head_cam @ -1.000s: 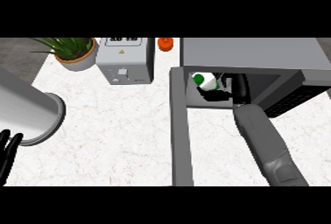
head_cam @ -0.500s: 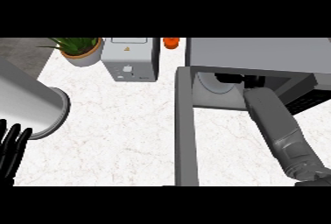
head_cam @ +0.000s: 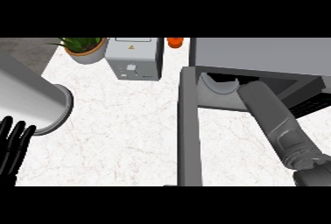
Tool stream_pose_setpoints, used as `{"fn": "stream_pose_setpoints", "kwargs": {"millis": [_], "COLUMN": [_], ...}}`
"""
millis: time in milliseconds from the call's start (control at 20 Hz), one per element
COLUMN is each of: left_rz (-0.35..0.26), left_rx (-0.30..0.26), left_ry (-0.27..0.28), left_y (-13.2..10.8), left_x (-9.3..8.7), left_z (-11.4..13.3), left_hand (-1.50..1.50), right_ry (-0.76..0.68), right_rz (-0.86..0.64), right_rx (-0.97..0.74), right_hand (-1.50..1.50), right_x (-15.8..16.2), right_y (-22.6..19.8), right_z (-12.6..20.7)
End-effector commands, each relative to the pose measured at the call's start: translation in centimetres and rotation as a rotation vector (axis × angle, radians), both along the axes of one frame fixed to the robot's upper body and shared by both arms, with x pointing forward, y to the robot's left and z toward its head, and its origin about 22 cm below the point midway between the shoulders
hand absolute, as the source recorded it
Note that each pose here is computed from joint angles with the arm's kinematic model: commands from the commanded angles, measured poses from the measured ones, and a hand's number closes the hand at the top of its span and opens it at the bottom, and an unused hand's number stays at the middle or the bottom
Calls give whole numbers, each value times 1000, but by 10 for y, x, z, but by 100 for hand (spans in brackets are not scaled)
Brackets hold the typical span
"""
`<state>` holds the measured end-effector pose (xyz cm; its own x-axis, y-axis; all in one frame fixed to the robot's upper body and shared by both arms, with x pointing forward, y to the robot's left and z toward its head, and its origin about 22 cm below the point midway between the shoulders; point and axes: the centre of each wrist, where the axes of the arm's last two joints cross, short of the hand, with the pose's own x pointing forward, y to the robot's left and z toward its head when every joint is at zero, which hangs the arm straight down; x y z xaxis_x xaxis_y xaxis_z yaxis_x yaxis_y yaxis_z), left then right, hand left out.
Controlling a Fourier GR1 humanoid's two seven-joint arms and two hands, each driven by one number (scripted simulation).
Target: Pick up the milk, place it into the microwave and close the microwave
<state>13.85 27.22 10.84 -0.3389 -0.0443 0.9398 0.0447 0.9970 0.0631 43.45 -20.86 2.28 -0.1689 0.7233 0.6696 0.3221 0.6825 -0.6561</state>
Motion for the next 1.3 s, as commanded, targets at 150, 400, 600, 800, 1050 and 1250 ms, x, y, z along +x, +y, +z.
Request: {"fn": "stream_pose_setpoints", "kwargs": {"millis": [150,400,600,800,1050,1250], "left_rz": [-2,-4,-3,-27,-15,-18], "left_rx": [6,22,37,35,33,23], "left_ry": [0,0,-7,14,-4,6], "left_y": [4,-2,-7,-14,-11,-15], "left_x": [-7,-4,-6,-13,-19,-11], "left_z": [-3,-4,1,-4,5,9], "left_hand": [-150,-150,-150,-150,-150,-150], "right_ry": [53,0,-5,-53,-87,-121], "right_rz": [63,32,-10,-48,-67,-74], "right_rx": [-4,30,54,69,81,80], "right_hand": [-150,-150,-150,-150,-150,-150], "right_x": [-2,2,7,3,0,10], "right_y": [8,23,8,-3,-1,-24], "right_z": [-5,1,13,6,-1,24]}}
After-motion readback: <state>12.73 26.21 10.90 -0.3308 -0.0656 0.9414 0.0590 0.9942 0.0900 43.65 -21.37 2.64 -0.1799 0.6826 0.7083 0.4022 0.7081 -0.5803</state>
